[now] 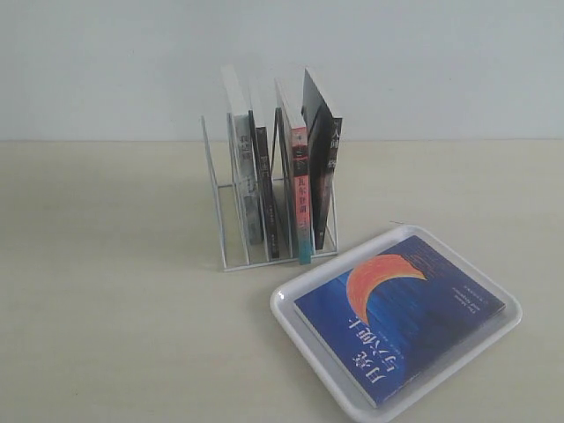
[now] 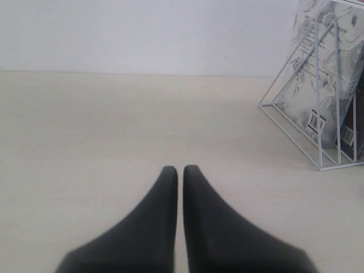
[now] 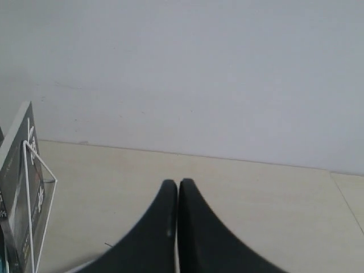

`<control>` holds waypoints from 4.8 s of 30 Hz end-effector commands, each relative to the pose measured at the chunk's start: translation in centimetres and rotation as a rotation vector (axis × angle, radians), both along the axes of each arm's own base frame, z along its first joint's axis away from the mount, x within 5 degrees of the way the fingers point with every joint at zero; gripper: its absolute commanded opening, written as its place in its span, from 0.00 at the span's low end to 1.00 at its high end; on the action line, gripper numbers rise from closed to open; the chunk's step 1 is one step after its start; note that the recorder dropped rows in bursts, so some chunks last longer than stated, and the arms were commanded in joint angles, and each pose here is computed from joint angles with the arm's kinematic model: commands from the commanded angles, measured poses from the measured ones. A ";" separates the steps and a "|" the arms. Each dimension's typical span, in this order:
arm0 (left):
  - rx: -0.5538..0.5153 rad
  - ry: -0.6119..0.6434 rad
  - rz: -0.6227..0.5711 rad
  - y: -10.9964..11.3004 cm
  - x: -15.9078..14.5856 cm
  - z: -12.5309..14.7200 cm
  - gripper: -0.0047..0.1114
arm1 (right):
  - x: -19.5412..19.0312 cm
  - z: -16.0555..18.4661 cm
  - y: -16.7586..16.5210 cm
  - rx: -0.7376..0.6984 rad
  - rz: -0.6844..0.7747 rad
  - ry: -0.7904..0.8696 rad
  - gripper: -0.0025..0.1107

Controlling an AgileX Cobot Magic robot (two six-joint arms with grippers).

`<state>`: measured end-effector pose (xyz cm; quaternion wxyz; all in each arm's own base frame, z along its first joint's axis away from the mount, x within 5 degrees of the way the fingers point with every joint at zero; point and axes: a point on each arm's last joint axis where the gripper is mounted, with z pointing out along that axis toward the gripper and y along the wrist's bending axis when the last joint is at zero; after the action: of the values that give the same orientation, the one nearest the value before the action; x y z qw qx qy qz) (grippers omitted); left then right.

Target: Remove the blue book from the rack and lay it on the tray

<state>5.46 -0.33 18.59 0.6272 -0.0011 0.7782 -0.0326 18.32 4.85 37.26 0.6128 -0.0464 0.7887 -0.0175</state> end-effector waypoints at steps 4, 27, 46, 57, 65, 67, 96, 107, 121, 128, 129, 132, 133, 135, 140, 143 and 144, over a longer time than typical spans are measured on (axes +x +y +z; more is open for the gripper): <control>-0.004 -0.008 0.002 0.0 0.0 0.1 0.08 | -3.6 2.4 -2.3 0.048 -0.055 -0.111 0.02; -0.004 -0.008 0.002 0.0 0.0 0.1 0.08 | -17.7 -3.9 -7.2 0.321 -0.189 -0.486 0.02; -0.004 -0.008 0.002 0.0 0.0 0.1 0.08 | -13.6 -14.8 -4.4 0.075 0.062 -0.102 0.02; -0.004 -0.008 0.002 0.0 0.0 0.1 0.08 | -12.9 -18.5 -4.2 0.074 0.079 -0.052 0.02; -0.004 -0.008 0.002 0.0 0.0 0.1 0.08 | -13.0 -18.9 -4.2 0.070 0.075 -0.003 0.02; -0.004 -0.008 0.002 0.0 0.0 0.1 0.08 | -13.0 -19.0 -4.2 0.070 0.075 0.001 0.02; -0.004 -0.008 0.002 0.0 0.0 0.1 0.08 | -13.0 -19.0 -4.8 0.090 -0.043 0.000 0.02; -0.004 -0.008 0.002 0.0 0.0 0.1 0.08 | -13.0 -19.0 -4.8 0.091 -0.043 0.000 0.02; -0.004 -0.008 0.002 0.0 0.0 0.1 0.08 | -13.0 -19.0 -4.8 0.092 -0.043 0.000 0.02; -0.004 -0.008 0.002 0.0 0.0 0.1 0.08 | -13.0 -19.0 -4.8 0.092 -0.043 0.000 0.02; -0.004 -0.008 0.002 0.0 0.0 0.1 0.08 | -13.0 -19.0 -4.8 0.092 -0.043 0.000 0.02; -0.004 -0.008 0.002 0.0 0.0 0.1 0.08 | -13.0 -19.0 -4.8 0.092 -0.043 0.000 0.02; -0.004 -0.008 0.002 0.0 0.0 0.1 0.08 | -13.0 -19.0 -4.8 0.092 -0.043 0.000 0.02; -0.004 -0.008 0.002 0.0 0.0 0.1 0.08 | -13.0 -19.0 -4.8 0.092 -0.043 0.000 0.02; -0.004 -0.008 0.002 0.0 0.0 0.1 0.08 | -13.0 -19.0 -4.8 0.092 -0.043 0.000 0.02; -0.004 -0.008 0.002 0.0 0.0 0.1 0.08 | -13.0 -19.0 -4.8 0.092 -0.043 0.000 0.02; -0.004 -0.008 0.002 0.0 0.0 0.1 0.08 | -13.0 -19.0 -4.8 0.092 -0.043 0.000 0.02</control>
<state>5.46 -0.33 18.59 0.6272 -0.0011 0.7782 -0.0326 5.38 0.10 18.37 0.6132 -0.0040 0.7899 0.0063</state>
